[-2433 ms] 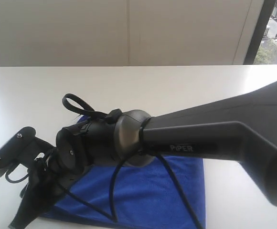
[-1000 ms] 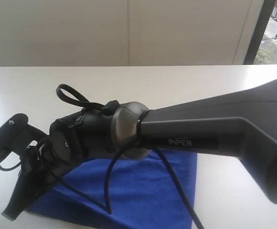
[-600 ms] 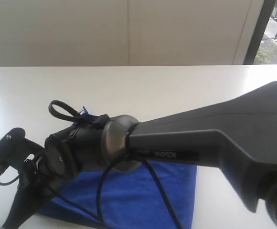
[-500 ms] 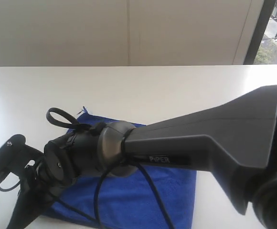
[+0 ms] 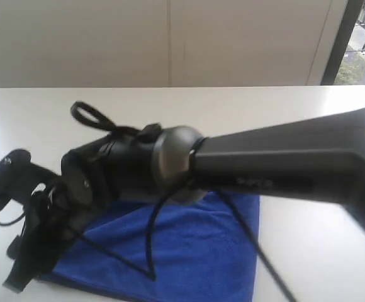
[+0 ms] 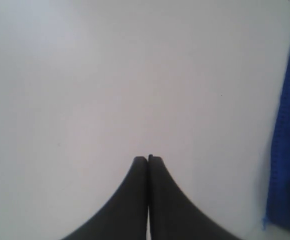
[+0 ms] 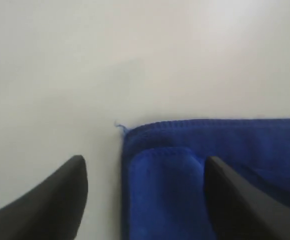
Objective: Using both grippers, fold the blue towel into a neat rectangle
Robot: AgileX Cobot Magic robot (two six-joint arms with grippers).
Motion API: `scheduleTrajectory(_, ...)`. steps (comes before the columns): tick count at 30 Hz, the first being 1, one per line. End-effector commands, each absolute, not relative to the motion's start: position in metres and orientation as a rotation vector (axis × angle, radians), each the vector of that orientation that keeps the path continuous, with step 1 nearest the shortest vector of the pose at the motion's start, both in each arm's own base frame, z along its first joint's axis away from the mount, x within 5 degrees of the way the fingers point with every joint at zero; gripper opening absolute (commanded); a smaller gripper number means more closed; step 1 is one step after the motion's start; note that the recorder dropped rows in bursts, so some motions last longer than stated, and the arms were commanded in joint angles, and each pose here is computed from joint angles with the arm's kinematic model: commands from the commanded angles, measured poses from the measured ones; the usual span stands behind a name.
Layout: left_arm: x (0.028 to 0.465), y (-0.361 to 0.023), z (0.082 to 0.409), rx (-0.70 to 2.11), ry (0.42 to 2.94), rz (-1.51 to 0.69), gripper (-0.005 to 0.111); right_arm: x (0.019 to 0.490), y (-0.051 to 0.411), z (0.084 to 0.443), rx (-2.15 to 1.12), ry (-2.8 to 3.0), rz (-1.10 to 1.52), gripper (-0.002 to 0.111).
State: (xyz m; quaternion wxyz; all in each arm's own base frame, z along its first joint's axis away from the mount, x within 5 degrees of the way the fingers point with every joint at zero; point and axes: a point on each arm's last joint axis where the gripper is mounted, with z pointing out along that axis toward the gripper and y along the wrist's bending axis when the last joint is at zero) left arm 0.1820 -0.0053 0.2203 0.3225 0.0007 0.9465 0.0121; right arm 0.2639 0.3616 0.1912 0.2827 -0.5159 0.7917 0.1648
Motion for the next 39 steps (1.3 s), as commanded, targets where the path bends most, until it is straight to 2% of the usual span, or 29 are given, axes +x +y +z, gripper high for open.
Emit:
scheduleTrajectory(1,0.182,-0.005,0.220,-0.004,2.489,0.029,0.000,0.280,0.330,0.223,-1.350,2.158,0.365,0.056)
scheduleTrajectory(3,0.182,-0.005,0.220,-0.004,2.489,0.029,0.000,0.287,0.314,0.221,-1.344,2.249,0.344,0.047)
scheduleTrajectory(5,0.182,-0.005,0.220,-0.004,2.489,0.029,0.000,0.288,0.301,0.213,-1.366,2.336,0.323,0.032)
scheduleTrajectory(9,0.182,-0.006,0.220,-0.008,2.490,0.022,0.000,0.281,0.284,0.182,-1.431,2.428,0.281,0.008)
scheduleTrajectory(11,0.182,-0.006,0.220,-0.012,2.490,0.018,0.000,0.277,0.279,0.168,-1.420,2.420,0.270,0.000)
scheduleTrajectory(17,0.182,-0.008,0.220,-0.057,2.493,-0.025,0.000,0.270,0.263,0.142,-1.398,2.447,0.241,0.000)
scheduleTrajectory(30,0.181,-0.010,0.220,-0.080,2.497,-0.055,0.000,0.249,0.238,0.119,-1.556,2.594,0.147,0.000)
scheduleTrajectory(39,0.179,-0.038,0.220,0.199,2.489,-0.125,0.000,0.227,0.219,0.113,-1.729,2.780,0.077,0.000)
